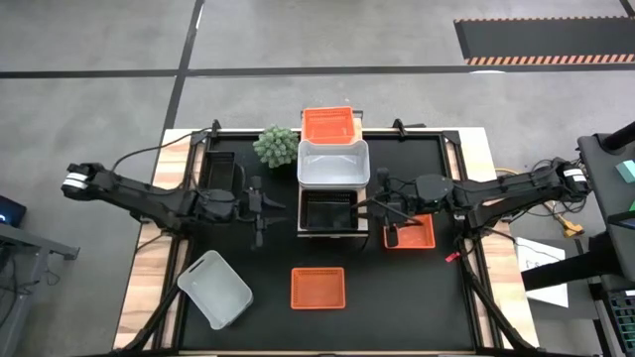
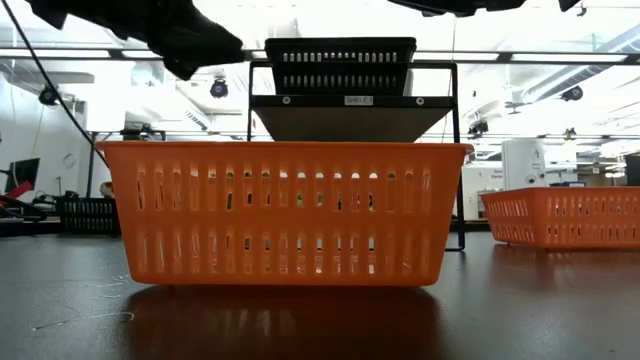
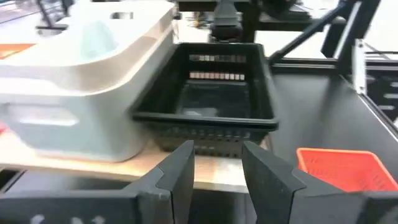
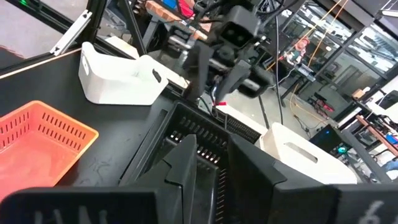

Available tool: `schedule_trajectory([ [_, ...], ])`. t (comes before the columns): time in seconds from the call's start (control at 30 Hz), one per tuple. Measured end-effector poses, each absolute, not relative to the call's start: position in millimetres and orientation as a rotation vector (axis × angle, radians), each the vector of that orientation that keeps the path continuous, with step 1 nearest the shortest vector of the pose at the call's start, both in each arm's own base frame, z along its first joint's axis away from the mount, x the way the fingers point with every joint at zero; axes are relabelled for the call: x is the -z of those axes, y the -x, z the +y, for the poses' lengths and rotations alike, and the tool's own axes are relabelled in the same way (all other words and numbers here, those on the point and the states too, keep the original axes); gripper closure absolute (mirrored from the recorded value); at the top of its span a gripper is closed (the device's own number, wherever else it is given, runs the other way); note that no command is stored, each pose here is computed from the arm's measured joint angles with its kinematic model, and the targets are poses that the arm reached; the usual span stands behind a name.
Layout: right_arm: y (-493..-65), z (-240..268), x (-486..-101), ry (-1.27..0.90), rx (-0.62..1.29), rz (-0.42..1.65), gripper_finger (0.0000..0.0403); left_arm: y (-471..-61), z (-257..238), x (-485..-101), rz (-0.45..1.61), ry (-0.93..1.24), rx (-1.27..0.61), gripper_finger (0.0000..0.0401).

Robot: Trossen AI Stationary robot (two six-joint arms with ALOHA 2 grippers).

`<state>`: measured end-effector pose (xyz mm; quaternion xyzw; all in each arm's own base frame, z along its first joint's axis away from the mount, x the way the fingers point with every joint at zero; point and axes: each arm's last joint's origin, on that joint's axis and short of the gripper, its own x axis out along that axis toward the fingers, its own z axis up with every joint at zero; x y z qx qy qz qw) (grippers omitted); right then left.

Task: Stack baskets on shelf by color
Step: Stack the gray bin into the gray bins on the shelf

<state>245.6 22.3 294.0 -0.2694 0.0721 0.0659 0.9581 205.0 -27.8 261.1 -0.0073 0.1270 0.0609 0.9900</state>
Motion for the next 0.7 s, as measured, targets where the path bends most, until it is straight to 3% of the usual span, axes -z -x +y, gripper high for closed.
schedule_trajectory([
  [0.23,-245.4,21.6,-293.1,0.559,-0.113,0.161,0.0318,-183.7,-21.9,-262.1,0.287,0.013,-0.203,0.0283],
  [0.5,-245.4,20.4,-292.5,0.564,-0.078,0.178,0.0316,-177.8,-8.3,-233.9,0.360,-0.015,-0.625,0.0283],
  [0.7,-245.4,20.4,-292.4,0.565,-0.078,0.178,0.0325,-182.9,-5.9,-208.1,0.415,0.048,-0.704,0.0283],
])
